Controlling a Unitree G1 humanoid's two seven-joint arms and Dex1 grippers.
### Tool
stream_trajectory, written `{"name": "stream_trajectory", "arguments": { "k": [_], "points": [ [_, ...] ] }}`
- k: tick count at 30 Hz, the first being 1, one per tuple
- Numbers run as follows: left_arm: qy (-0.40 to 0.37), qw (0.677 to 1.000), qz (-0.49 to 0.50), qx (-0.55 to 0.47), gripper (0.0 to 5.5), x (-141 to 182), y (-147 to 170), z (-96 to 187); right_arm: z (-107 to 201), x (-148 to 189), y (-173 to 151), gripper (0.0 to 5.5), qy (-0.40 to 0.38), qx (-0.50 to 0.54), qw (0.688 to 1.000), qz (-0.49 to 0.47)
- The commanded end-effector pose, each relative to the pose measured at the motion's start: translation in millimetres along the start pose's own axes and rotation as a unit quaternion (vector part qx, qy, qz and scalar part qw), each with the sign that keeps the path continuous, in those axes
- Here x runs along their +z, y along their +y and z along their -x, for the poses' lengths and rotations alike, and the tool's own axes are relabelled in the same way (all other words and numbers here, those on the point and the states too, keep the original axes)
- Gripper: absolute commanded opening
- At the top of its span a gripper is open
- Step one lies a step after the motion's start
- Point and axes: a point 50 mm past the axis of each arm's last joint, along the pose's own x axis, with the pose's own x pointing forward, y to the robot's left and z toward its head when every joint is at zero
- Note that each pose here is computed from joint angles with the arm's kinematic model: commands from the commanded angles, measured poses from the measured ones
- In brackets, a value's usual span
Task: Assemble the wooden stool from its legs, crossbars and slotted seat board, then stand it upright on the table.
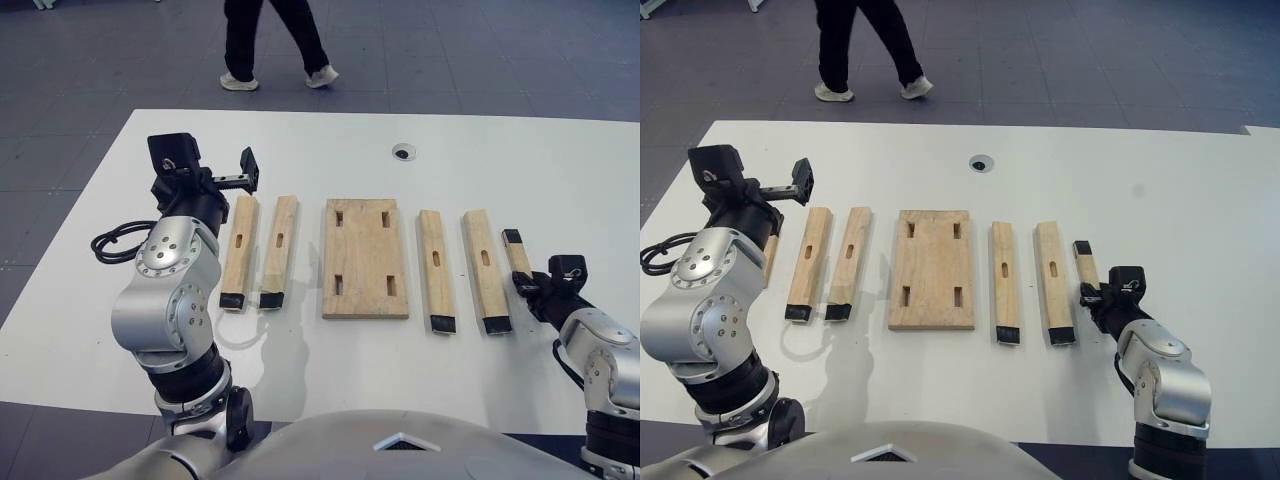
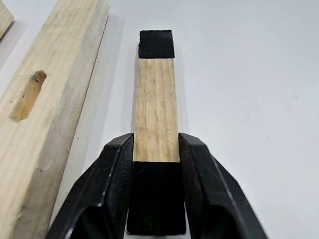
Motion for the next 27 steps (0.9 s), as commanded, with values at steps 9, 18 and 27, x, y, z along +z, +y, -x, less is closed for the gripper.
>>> {"name": "stream_trajectory", "arguments": {
  "k": [9, 18, 27],
  "points": [
    [0.023, 0.999, 0.028, -0.027, 5.42, 10.1, 9.4, -24.7, -19.1, 96.1, -37.7, 1.29, -0.142, -0.109, 0.984, 0.004],
    [0.030, 0.925, 0.196, -0.324, 5.42, 48.1, -21.7, -31.6, 8.0, 218.4, 101.0, 1.29, -0.349, 0.179, 0.920, 0.025],
    [0.042, 0.841, 0.347, -0.412, 5.42, 66.6, -24.9, -37.7, 27.5, 220.0, 166.2, 1.29, -0.354, 0.329, 0.874, 0.042]
  ]
}}
